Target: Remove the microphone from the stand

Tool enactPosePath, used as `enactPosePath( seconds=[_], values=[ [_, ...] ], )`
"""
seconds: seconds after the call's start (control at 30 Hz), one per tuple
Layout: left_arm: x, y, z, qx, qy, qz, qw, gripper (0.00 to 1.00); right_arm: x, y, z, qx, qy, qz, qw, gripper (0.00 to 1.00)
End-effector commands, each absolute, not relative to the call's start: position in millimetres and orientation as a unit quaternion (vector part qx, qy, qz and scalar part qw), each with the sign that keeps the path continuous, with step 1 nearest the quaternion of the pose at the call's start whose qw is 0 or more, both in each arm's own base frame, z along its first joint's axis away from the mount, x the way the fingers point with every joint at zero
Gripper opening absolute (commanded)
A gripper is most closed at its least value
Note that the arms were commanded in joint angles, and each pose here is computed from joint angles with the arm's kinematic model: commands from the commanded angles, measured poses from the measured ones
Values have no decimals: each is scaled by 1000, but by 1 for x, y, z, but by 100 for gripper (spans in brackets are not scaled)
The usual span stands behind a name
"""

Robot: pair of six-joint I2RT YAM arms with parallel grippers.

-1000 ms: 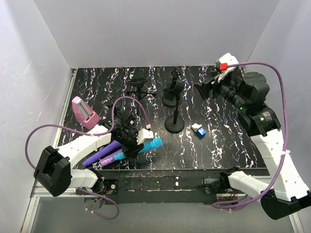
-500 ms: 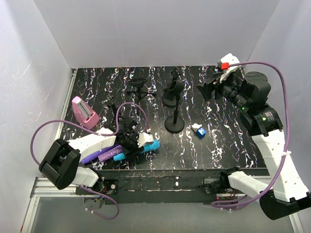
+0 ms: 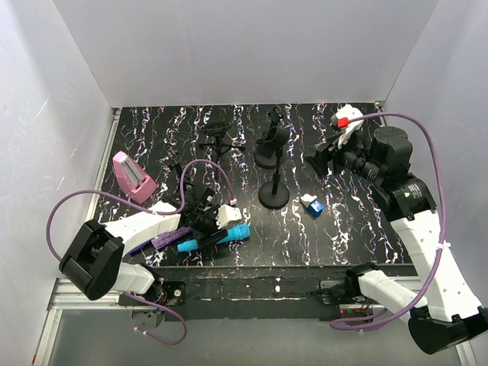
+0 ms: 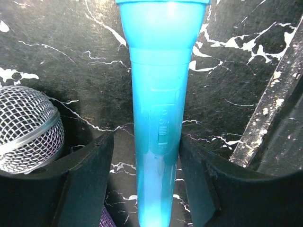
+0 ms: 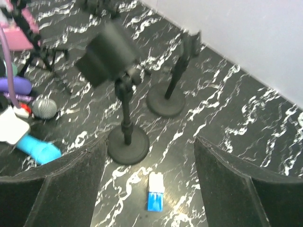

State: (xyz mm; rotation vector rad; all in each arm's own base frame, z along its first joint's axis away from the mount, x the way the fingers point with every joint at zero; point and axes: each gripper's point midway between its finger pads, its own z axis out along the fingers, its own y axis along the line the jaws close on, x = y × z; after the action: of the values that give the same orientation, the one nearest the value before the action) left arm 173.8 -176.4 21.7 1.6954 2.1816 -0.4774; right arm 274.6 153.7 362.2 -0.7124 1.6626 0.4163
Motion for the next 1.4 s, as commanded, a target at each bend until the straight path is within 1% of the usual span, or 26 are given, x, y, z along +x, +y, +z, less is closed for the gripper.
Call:
enactPosePath(
  seconds=[0.0,0.2,0.37,0.47,0.53,0.67,0.77,1.07,1.1,1.13,1.17,1.2,1.23,1.33,1.37],
  values=[
    [189,-198,65,599,742,-186,237,58,259,162,343,-355,690,215,592,80],
    [201,-215,119,602,710,-200,306,67,265,183,321,-386,672,282,566,79],
    [213,-231,158,569,714,-223,342,84,286,210,320,-425,632,334,556,77],
    [222,-239,173,548,724,-230,350,85,302,220,319,-432,625,352,546,77],
    [228,-243,178,534,734,-230,351,89,315,224,317,-429,623,354,549,77],
    [238,-245,189,528,738,-218,360,89,330,232,318,-433,606,361,561,77],
    [240,-242,193,534,733,-209,365,88,331,240,313,-443,598,388,544,77],
    [246,-242,205,548,721,-194,378,88,333,257,295,-447,595,423,517,68],
    [247,-243,204,548,721,-194,377,88,334,258,292,-443,598,423,516,64],
    [248,-244,206,549,719,-197,378,87,335,258,292,-439,601,424,516,56],
    [248,-246,208,550,716,-200,380,88,336,259,290,-434,605,425,515,48],
    [248,-248,210,552,713,-203,381,87,338,258,291,-427,610,423,516,37],
    [248,-251,212,552,711,-209,384,87,339,258,292,-420,614,424,516,28],
    [254,-260,221,540,701,-222,410,87,339,258,300,-396,626,427,519,11],
    [259,-264,225,532,695,-226,428,87,339,257,302,-378,636,433,515,8]
  ],
)
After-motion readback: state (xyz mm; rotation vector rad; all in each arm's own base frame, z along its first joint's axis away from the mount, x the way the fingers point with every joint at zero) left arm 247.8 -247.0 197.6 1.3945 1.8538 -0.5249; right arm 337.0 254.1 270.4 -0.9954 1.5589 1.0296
